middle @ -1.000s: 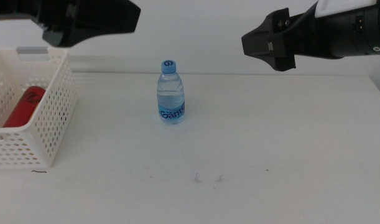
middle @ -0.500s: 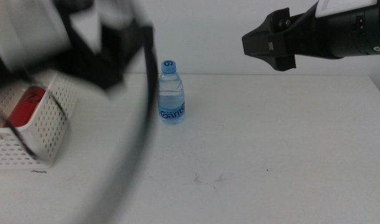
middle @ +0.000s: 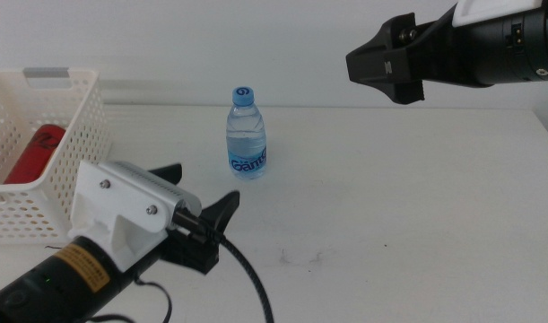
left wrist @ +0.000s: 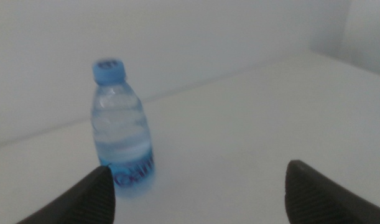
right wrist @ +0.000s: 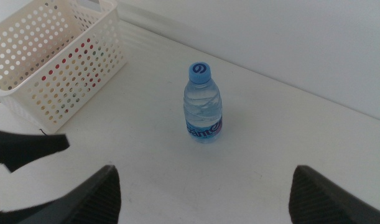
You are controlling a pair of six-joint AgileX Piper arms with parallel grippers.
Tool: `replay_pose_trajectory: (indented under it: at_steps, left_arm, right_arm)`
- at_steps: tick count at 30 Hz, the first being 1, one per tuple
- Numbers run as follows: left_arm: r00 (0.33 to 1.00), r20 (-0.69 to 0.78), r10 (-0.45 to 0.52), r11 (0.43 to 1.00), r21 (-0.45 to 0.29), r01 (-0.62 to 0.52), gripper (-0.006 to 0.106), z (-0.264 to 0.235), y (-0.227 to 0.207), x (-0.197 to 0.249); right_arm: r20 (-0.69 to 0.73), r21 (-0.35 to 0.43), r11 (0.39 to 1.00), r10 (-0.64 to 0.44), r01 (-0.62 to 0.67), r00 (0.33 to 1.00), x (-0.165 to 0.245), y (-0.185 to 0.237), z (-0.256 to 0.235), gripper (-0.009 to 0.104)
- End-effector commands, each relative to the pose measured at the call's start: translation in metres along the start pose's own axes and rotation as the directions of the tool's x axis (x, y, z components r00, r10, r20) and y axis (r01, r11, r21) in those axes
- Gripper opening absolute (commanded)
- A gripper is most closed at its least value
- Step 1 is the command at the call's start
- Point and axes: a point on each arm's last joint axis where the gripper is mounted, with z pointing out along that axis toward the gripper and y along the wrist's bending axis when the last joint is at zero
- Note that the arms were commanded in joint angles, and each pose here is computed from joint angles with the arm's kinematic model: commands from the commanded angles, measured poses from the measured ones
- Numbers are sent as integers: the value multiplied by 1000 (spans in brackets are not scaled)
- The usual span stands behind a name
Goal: Use arms to grab the bottles and put them into the dustbin to the left of the table.
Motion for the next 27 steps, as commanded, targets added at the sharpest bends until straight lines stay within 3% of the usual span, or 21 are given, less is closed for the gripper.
replay_pose_trajectory:
  at_steps: [1,6,11,16,27]
  left_arm:
    - [997,75,-5,999,-37,8,94,7,6,0]
    - [996,87,7,995,-104,2,94,36,24,1]
    - [996,64,64,995,-86,-59,94,74,39,-1]
    - [998,61,2,996,-94,3,94,117,52,3]
    - [999,26,-32,991,-129,35,94,190,70,36]
  right_arm:
    - [7,-2,1000,-3,3,1000,0,0,0,86]
    - [7,-2,1000,-3,3,1000,0,0,0,86]
    - [7,-2,1000,-3,3,1000,0,0,0,86]
    - [7,-2,1000,-3,3,1000,0,0,0,86]
    - [7,-2,1000,-3,3,1000,0,0,0,86]
